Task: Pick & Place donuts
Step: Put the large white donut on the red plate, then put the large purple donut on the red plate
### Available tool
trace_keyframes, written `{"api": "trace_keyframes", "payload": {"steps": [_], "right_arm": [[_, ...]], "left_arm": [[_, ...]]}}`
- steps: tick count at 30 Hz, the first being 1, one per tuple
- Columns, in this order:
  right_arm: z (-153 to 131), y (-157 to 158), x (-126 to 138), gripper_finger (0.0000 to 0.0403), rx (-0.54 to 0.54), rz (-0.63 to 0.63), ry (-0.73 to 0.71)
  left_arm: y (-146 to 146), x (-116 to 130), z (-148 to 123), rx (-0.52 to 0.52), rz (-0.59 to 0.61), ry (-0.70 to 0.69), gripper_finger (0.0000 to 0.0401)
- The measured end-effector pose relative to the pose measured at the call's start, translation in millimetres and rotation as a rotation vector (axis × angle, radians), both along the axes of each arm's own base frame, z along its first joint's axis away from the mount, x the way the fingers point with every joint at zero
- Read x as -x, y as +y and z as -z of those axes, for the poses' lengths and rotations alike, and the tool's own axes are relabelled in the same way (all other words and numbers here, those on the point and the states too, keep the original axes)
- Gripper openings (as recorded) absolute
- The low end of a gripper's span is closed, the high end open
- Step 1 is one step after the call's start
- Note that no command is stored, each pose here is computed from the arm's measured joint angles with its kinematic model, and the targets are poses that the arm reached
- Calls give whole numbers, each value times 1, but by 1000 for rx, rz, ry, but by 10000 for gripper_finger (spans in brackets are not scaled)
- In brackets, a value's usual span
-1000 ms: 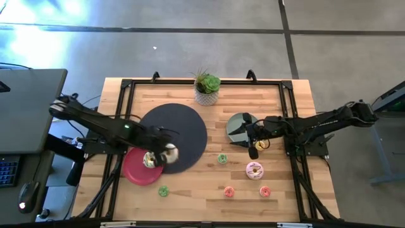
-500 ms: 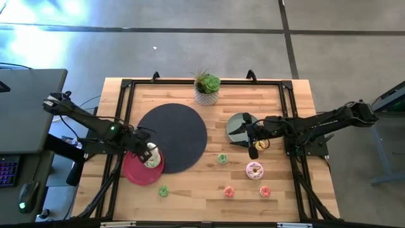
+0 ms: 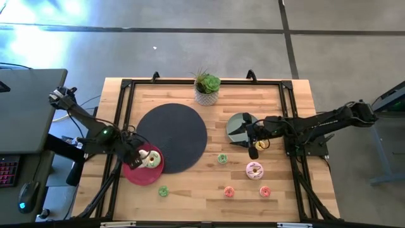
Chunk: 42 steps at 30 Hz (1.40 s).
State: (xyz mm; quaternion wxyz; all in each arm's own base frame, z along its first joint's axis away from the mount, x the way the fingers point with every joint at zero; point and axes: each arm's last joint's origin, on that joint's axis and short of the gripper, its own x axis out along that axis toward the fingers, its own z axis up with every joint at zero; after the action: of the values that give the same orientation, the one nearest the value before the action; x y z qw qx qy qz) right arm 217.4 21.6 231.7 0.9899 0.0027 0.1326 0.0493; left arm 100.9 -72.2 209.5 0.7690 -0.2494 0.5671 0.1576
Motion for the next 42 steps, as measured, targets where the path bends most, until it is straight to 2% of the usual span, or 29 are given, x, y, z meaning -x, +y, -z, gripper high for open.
{"api": "trace_keyframes", "payload": {"steps": [6, 14, 18, 22, 30, 34, 39, 42], "right_arm": [[0, 0, 0, 173, 0, 0, 0], [0, 0, 0, 173, 0, 0, 0], [0, 0, 0, 173, 0, 0, 0], [-1, 0, 0, 173, -1, 0, -7], [-3, 0, -1, 173, -4, -3, -28], [-3, 1, -1, 173, -10, -25, -30], [0, 7, 1, 173, -16, -55, -2], [-1, 14, 2, 173, -58, -71, 73]], "left_arm": [[-4, -2, 5, -29, 4, 30, 40], [-12, -12, 18, -98, -9, 128, 131], [-16, -14, 23, -75, -6, 200, 163], [-20, -19, 10, -66, -5, 199, 173], [-18, -20, -38, -145, -17, 175, 174], [-19, -26, -49, -207, -15, 55, 175], [-24, -44, -57, -365, 35, -242, 175], [-27, -54, -63, -460, 60, -391, 175]]}}
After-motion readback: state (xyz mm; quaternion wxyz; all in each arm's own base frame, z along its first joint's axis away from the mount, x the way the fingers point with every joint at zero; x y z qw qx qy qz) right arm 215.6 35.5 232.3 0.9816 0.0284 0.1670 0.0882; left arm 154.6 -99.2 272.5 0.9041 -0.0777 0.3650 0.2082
